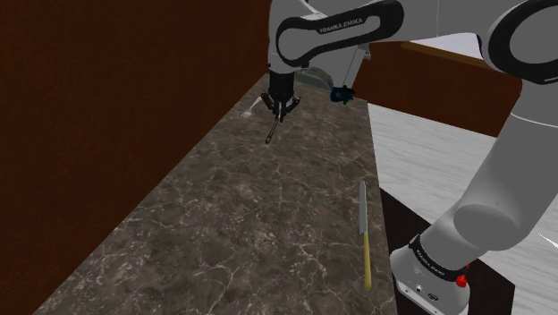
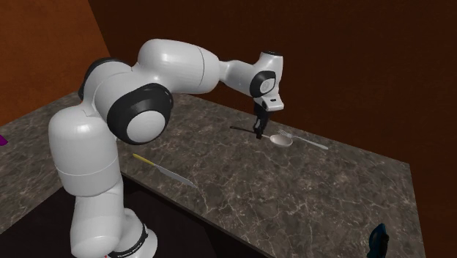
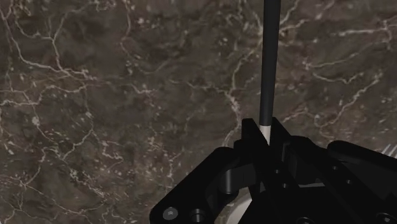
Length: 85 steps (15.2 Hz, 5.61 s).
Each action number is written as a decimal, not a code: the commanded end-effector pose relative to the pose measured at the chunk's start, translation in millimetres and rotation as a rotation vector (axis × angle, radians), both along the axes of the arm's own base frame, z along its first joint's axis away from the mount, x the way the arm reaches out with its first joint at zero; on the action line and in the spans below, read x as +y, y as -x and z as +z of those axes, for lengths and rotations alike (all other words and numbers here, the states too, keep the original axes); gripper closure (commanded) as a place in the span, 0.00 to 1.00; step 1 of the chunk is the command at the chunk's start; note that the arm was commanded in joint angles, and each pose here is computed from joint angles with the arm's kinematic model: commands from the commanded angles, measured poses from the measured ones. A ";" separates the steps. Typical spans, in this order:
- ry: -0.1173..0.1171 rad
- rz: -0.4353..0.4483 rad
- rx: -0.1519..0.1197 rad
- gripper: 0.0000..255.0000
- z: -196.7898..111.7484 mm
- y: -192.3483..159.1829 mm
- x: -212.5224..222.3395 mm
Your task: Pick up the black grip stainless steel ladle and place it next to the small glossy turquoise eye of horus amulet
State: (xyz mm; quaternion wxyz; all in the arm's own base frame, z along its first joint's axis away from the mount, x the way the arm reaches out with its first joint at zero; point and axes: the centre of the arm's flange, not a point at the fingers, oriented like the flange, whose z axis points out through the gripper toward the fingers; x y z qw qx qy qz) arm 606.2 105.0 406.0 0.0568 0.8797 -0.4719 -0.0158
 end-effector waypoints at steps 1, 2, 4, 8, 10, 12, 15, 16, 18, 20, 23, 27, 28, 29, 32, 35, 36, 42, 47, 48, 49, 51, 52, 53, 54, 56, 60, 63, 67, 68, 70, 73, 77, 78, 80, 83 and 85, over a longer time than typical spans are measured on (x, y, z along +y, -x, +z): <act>0.000 0.000 0.000 1.00 10.4 0.0 -0.1; 0.000 0.000 0.000 1.00 15.7 0.0 -0.1; 0.000 0.000 0.000 1.00 26.3 0.0 -0.1; 0.000 0.000 0.000 1.00 47.4 0.0 -0.1; 0.000 0.000 0.000 1.00 58.0 0.0 -0.1; 0.000 0.000 0.000 1.00 68.5 0.0 -0.1; 0.000 0.000 0.000 1.00 84.4 0.0 -0.1; 0.000 0.000 0.000 1.00 89.6 0.0 -0.1; 0.000 0.000 0.000 1.00 98.6 0.0 -0.1; 0.000 0.000 0.000 1.00 98.6 8.9 -24.9; 0.000 0.000 0.000 1.00 98.7 22.2 -62.2; 0.000 0.000 0.000 1.00 98.8 40.0 -111.9; 0.000 0.000 0.000 1.00 98.8 44.5 -124.3; 0.000 0.000 0.000 1.00 98.8 48.9 -136.8; 0.000 0.000 0.000 1.00 98.9 62.3 -174.0; 0.000 0.000 0.000 1.00 99.0 75.7 -211.3; 0.000 0.000 0.000 1.00 99.0 80.1 -223.8; 0.000 0.000 0.000 1.00 99.1 106.8 -298.3; 0.000 0.000 0.000 1.00 99.3 128.5 -358.8; 0.000 0.000 0.000 1.00 94.0 128.5 -358.8; 0.000 0.000 0.000 1.00 88.7 128.5 -358.8; 0.000 0.000 0.000 1.00 78.1 128.5 -358.8; 0.000 0.000 0.000 1.00 72.9 128.5 -358.8; 0.000 0.000 0.000 1.00 67.6 128.5 -358.8; 0.000 0.000 0.000 1.00 62.3 128.5 -358.8; 0.000 0.000 0.000 1.00 51.7 128.5 -358.8; 0.000 0.000 0.000 1.00 30.6 128.5 -358.8; 0.000 0.000 0.000 1.00 14.8 128.5 -358.8; 0.000 0.000 0.000 1.00 -6.3 128.5 -358.8; 0.000 0.000 0.000 1.00 -11.6 128.5 -358.8; 0.000 0.000 0.000 1.00 -22.2 128.5 -358.8; 0.000 0.000 0.000 1.00 -38.0 128.5 -358.8; 0.000 0.000 0.000 1.00 -56.7 128.5 -358.8; 0.000 0.000 0.000 1.00 -56.7 128.5 -358.8; 0.000 0.000 0.000 1.00 -56.7 128.5 -358.8; 0.000 0.000 0.000 1.00 -56.7 128.5 -358.8; 0.000 0.000 0.000 0.00 -56.7 128.5 -358.8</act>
